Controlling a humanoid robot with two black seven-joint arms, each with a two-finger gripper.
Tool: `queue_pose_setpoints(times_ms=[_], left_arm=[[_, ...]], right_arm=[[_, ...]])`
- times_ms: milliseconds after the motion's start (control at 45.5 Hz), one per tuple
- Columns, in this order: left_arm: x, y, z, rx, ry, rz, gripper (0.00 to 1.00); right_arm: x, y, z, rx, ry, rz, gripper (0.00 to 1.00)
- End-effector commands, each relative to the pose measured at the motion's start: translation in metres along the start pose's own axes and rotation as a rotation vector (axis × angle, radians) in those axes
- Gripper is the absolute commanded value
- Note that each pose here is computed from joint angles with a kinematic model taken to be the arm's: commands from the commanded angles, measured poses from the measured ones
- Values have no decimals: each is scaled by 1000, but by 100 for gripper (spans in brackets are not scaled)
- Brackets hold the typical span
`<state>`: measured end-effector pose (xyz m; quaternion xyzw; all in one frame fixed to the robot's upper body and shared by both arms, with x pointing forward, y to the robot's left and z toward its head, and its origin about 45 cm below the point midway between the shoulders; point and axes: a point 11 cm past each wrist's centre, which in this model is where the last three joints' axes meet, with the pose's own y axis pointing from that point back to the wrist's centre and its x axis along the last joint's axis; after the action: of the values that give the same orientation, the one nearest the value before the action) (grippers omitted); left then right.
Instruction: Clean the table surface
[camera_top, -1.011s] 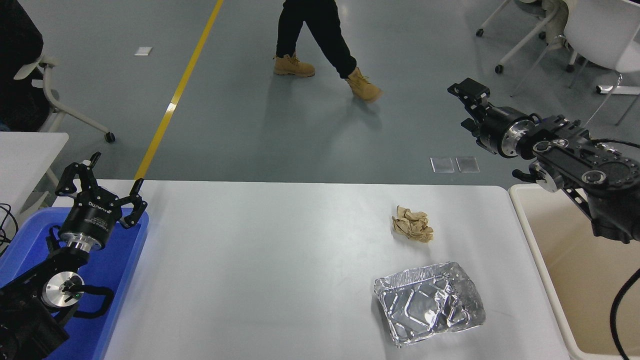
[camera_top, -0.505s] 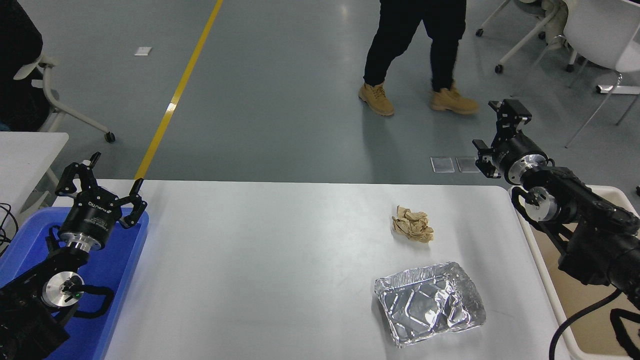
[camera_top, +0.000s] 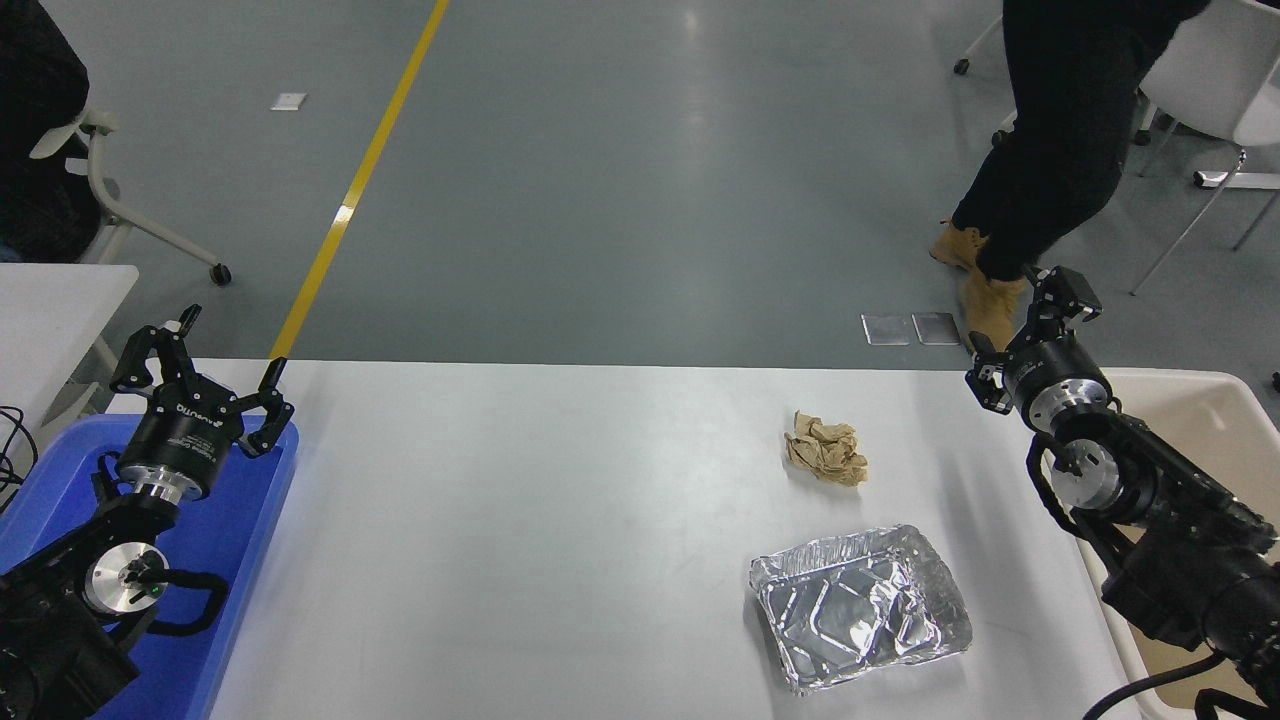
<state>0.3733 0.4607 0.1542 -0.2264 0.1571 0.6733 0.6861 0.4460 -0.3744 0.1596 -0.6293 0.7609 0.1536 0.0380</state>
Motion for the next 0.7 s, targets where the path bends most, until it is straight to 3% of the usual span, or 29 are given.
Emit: queue_pose_setpoints(times_ms=[0, 462, 681], left_arm=[[0, 0, 0, 0, 0, 0, 100], [0, 0, 0, 0, 0, 0, 100], [0, 0, 0, 0, 0, 0, 100]], right_arm=[[4, 3, 5, -2, -13, 11, 96], [11, 0, -10, 20, 11, 15, 96], [33, -9, -64, 70, 215, 2, 97]])
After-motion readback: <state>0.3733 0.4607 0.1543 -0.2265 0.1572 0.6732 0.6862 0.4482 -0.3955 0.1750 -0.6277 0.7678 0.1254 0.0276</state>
